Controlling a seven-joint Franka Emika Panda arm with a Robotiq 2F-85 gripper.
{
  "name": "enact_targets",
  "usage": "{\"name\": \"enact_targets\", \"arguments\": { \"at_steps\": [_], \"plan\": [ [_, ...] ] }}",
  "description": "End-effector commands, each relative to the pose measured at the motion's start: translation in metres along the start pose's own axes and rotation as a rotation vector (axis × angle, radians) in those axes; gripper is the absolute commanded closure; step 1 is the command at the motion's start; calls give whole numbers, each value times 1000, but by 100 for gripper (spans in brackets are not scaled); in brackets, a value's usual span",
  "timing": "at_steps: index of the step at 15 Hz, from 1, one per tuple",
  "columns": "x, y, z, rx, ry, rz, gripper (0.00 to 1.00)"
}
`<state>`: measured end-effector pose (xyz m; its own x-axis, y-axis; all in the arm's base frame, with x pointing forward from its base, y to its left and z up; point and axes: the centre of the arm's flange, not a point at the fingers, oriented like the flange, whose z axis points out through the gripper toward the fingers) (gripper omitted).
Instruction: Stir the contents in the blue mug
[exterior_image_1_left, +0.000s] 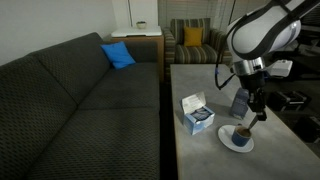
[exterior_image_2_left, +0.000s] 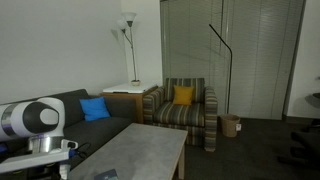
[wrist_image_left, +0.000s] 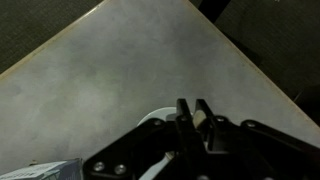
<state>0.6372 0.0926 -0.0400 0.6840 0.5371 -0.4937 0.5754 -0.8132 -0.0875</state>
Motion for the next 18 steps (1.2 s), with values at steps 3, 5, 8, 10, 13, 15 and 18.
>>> {"name": "enact_targets", "arguments": {
  "at_steps": [3, 5, 8, 10, 13, 15, 18],
  "plan": [
    [14, 13, 18, -16, 53, 15, 97],
    [14, 14, 17, -21, 58, 17, 97],
    [15, 13, 13, -20, 53, 15, 97],
    [15, 11, 12, -16, 43, 10, 97],
    [12, 8, 11, -5, 18, 18, 97],
    [11, 6, 11, 1, -1, 17, 97],
    [10, 5, 13, 13, -11, 10, 97]
  ]
}}
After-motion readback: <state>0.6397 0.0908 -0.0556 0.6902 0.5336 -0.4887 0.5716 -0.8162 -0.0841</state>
